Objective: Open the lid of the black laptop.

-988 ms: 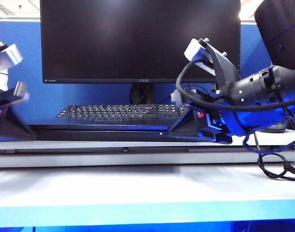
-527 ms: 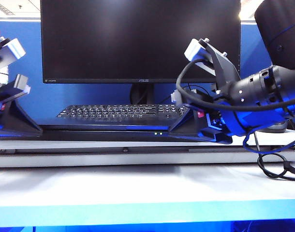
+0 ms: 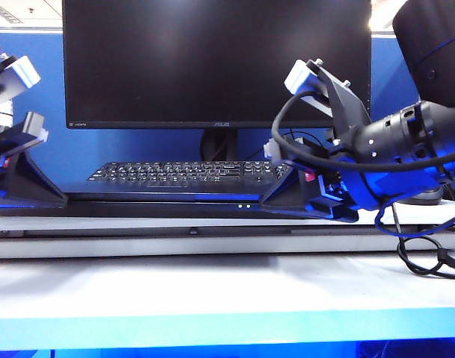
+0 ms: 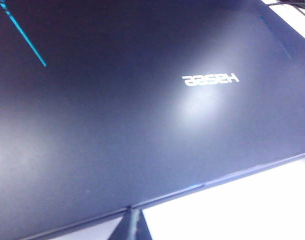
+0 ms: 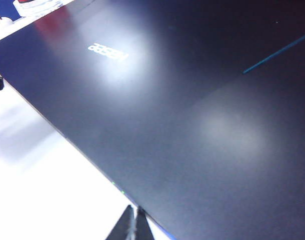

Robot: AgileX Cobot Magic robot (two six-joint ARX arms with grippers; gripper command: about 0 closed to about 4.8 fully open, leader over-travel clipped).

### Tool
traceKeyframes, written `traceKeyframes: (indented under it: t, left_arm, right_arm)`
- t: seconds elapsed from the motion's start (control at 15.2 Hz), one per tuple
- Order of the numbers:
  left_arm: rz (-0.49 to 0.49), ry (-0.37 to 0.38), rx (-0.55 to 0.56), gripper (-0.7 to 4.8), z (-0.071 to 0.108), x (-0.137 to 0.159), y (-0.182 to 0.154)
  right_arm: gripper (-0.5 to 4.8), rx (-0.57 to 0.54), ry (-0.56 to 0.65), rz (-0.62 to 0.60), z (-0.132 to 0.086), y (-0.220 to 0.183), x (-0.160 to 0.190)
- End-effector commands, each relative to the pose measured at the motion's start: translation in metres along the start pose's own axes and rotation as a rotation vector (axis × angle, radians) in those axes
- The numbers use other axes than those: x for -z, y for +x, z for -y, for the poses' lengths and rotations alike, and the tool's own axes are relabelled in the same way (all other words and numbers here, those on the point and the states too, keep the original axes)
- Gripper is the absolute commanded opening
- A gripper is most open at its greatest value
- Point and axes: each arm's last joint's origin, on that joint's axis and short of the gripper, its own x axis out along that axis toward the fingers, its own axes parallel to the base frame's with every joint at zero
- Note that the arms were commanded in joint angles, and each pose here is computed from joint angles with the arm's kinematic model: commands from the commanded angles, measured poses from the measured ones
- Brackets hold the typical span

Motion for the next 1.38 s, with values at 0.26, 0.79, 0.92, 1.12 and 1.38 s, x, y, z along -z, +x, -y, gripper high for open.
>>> traceKeyframes:
  t: [0.26, 0.79, 0.92, 1.12, 1.38]
  left_arm:
    - [0.085, 0.027, -0.035, -0.04, 0.000, -0.009, 0.000]
    - [0.107, 0.055, -0.052, -0.05, 0.000, -0.013, 0.000]
    - [0.126, 0.059, -0.049, -0.05, 0.000, -0.019, 0.001]
    - [0.156, 0.081, -0.047, -0.05, 0.002, -0.030, 0.003]
    - [0.182, 0.094, -0.050, -0.04, 0.003, -0.040, 0.004]
  right_arm:
    - [-0.04, 0.022, -0.003, 0.039, 0.002, 0.000, -0.005]
    - [-0.04, 0.011, -0.011, 0.134, 0.001, 0.003, -0.019]
    - [-0.04, 0.026, -0.010, 0.143, 0.001, 0.003, -0.020]
    - [-0.04, 0.032, -0.011, 0.158, 0.001, 0.004, -0.024]
    - [-0.04, 0.025, -0.030, 0.199, -0.001, 0.010, -0.036]
